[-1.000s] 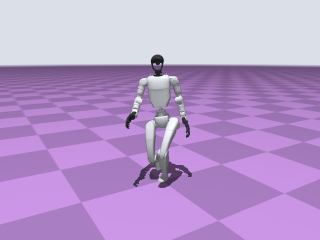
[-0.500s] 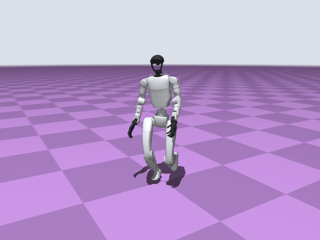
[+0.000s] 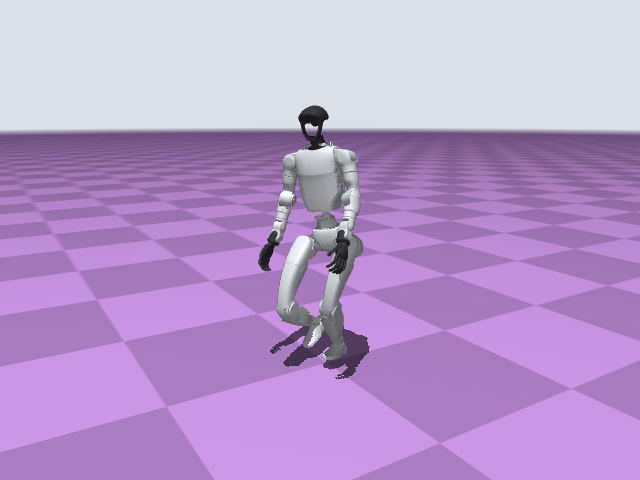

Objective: Run

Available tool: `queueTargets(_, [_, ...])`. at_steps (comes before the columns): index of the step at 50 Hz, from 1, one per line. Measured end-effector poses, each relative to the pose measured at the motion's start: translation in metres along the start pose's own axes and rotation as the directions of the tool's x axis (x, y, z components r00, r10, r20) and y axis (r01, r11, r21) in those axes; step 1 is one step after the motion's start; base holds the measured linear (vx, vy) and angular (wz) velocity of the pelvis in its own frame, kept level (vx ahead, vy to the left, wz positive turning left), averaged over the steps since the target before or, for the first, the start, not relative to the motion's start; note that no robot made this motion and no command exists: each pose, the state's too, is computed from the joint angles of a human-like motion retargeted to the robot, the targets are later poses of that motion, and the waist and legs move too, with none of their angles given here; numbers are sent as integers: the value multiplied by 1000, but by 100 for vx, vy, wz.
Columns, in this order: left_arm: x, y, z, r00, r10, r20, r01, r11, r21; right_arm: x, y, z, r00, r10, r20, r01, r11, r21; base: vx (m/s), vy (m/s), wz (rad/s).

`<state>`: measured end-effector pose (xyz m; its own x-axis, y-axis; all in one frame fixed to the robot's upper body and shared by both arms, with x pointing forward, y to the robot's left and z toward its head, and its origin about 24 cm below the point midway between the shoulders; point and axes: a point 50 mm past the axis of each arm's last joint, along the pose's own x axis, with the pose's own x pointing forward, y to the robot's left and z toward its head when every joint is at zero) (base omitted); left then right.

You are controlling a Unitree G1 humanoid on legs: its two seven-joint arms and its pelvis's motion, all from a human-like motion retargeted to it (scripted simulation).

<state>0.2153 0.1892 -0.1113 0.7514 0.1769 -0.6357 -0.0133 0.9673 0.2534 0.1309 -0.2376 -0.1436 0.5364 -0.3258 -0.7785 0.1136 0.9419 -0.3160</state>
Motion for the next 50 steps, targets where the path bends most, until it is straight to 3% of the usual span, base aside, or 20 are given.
queueTargets(5, [8, -2, 68, 968, -15, 250, 17, 1000, -5, -11, -20, -44, 986, -80, -145, 88, 995, 48, 1, -3, -25])
queueTargets(8, [5, -9, 67, 964, -38, 264, 42, 999, -8, -14, -24, -52, 980, -108, -167, 120, 990, 66, -3, -5, -48])
queueTargets(13, [-8, -22, -5, 995, -92, 26, 92, 996, -3, -9, -21, -37, 985, -123, -120, 130, 990, 54, -3, -5, -72])
queueTargets(19, [-45, -25, -96, 940, -165, -300, 190, 980, 56, 6, -17, 43, 983, -93, 160, 93, 996, 7, -2, -3, -63])
queueTargets(27, [-76, -17, -139, 892, -186, -411, 228, 972, 54, 1, -1, 88, 938, 6, 347, -6, 1000, -3, 0, 2, -54])
queueTargets(32, [-64, -14, -126, 913, -134, -384, 184, 978, 95, -1, 18, 65, 959, 86, 269, -77, 996, -45, -4, 3, -40])
queueTargets(38, [-26, -13, -70, 967, -64, -248, 89, 992, 92, 2, 13, 16, 998, 54, 44, -54, 998, 16, 2, 3, -38])
queueTargets(43, [-23, -23, -52, 979, -136, -152, 147, 987, 59, -6, -1, -19, 998, 16, -55, -11, 997, 83, 4, 1, -59])
queueTargets(50, [-27, -20, -55, 962, -237, -134, 256, 956, 142, -10, -6, -23, 999, 34, -28, -32, 996, 79, -3, -1, -70])
